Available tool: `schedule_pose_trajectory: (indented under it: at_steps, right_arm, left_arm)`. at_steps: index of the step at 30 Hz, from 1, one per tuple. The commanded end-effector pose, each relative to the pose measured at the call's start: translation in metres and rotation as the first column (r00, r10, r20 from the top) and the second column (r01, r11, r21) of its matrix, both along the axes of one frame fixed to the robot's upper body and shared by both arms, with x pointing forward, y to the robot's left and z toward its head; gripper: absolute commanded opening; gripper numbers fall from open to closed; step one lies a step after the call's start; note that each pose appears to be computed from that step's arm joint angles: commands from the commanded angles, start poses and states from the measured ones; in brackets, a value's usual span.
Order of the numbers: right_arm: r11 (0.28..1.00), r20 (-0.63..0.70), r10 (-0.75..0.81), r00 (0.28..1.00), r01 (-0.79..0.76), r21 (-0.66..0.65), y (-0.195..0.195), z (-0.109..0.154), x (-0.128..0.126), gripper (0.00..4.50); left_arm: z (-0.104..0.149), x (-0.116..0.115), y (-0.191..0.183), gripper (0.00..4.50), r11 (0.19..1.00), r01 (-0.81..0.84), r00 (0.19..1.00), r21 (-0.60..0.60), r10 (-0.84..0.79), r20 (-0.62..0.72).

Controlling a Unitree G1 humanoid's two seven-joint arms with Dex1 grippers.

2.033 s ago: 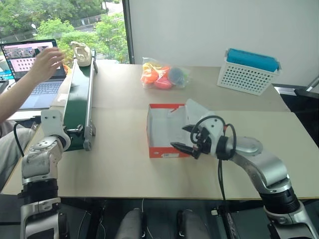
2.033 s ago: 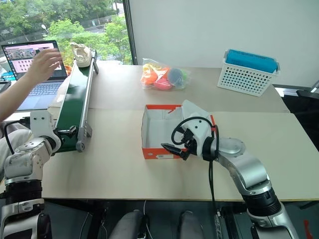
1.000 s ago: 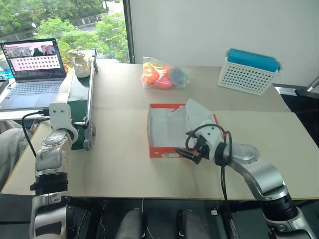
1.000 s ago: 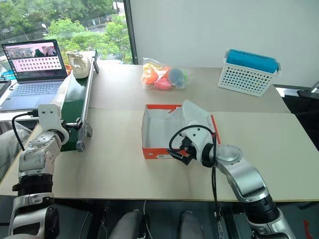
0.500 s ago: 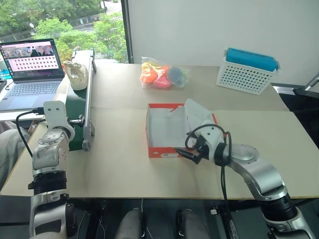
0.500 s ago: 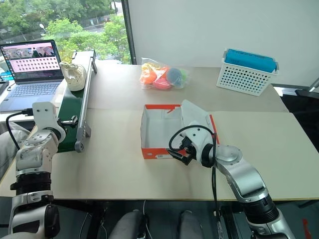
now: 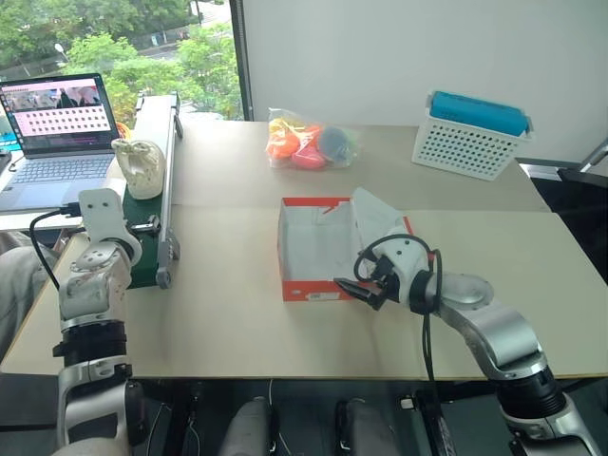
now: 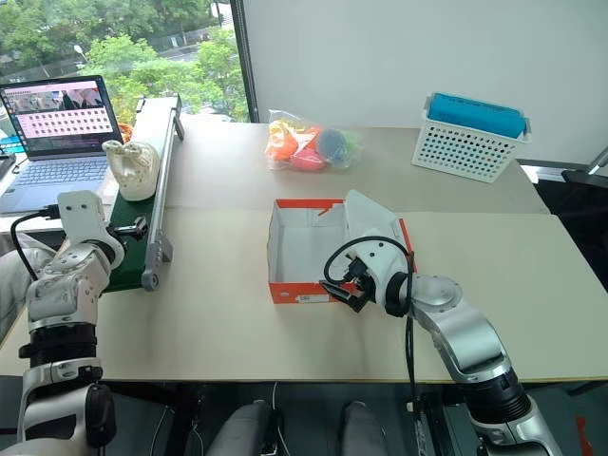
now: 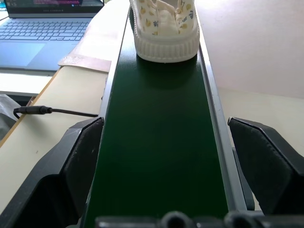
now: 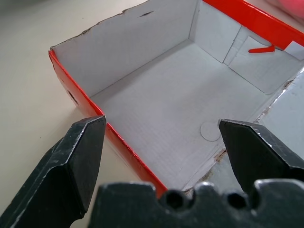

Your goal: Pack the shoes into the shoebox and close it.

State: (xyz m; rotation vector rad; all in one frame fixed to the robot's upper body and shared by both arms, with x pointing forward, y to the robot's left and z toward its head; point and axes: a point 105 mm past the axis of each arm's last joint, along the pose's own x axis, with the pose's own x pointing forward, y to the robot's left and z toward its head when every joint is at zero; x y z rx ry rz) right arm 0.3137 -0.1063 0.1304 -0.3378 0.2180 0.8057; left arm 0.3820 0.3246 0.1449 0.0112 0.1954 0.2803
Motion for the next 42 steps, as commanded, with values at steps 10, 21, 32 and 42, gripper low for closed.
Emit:
schedule_pose_trajectory:
  at_steps: [10, 21, 32, 42]
  right_arm:
    - [0.999, 0.055, -0.044, 0.998, 0.042, 0.027, -0.004, 0.015, 0.006, 4.45]
    - [0.996, 0.086, -0.060, 0.995, 0.054, 0.065, -0.007, 0.030, 0.007, 4.50]
    - [0.996, 0.088, -0.074, 0.993, 0.068, 0.064, -0.010, 0.033, 0.010, 4.50]
    - [0.857, -0.048, -0.287, 0.957, 0.279, 0.433, -0.021, 0.072, 0.049, 4.50]
  left_arm:
    - [0.011, 0.005, 0.002, 4.50, 1.000, 0.000, 1.000, -0.013, 0.000, 0.025]
    - [-0.011, 0.008, -0.019, 3.95, 0.999, 0.049, 0.999, -0.019, -0.049, -0.023]
    - [0.031, 0.012, -0.029, 2.80, 0.993, 0.066, 0.981, -0.097, -0.046, 0.190]
    - [0.080, 0.000, -0.159, 2.80, 0.829, 0.554, 0.768, -0.072, -0.476, 0.428]
